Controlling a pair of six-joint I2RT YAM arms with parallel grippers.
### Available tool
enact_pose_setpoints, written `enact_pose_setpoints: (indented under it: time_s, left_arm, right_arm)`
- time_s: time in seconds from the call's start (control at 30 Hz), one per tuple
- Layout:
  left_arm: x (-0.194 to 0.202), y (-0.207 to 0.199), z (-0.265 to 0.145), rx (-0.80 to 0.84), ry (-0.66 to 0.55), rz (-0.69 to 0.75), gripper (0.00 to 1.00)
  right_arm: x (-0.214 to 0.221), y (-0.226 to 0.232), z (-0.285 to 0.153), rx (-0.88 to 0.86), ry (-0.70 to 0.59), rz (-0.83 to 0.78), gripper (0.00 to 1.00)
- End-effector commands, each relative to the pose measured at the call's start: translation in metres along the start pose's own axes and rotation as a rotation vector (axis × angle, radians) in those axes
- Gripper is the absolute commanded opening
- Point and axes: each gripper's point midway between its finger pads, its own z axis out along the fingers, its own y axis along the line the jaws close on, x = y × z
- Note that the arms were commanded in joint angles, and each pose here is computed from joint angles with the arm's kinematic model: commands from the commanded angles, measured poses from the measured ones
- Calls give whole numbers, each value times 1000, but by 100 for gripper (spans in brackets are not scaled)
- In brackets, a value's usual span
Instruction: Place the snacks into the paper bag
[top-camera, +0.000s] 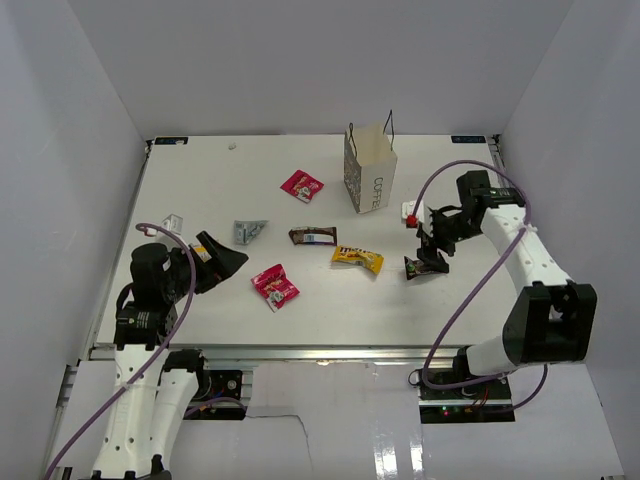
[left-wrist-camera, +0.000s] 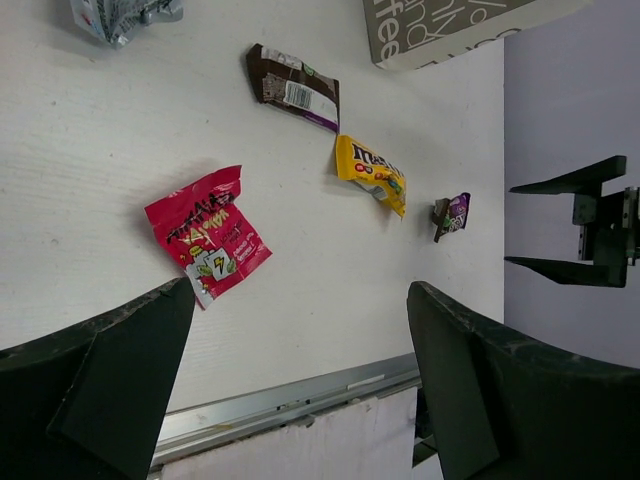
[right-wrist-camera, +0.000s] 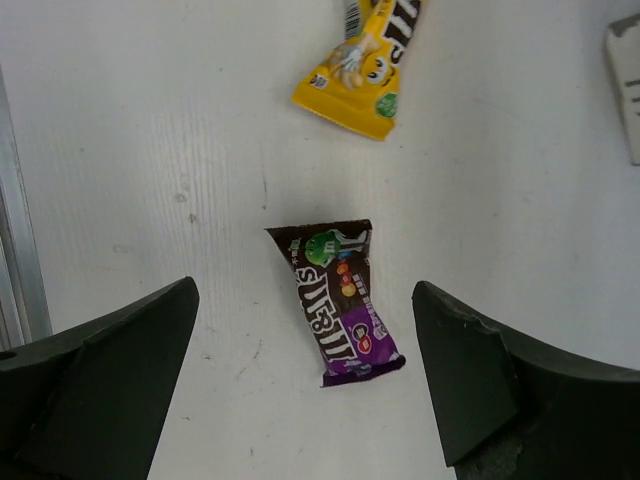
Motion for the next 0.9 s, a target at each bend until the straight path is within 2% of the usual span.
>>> enact_pose_setpoints:
  time_s: [0.0, 0.23, 0.63, 0.73, 0.87]
  left_arm:
    - [9, 6, -5, -28, 23, -28, 98]
    - [19, 13, -8, -49, 35, -50, 98]
    - [31, 26, -1, -84, 78, -80, 98]
    - [31, 28, 1, -86, 82, -82, 98]
    - [32, 28, 3, -83, 84, -83, 98]
  right_arm:
    - [11, 12, 11, -134, 78, -181, 93]
    - [59, 1, 43, -95, 291, -213, 89]
    - [94, 5, 71, -75, 349, -115, 76]
    - [98, 8, 78, -86, 343, -82, 70]
    - [101, 6, 83, -83, 345, -47, 52]
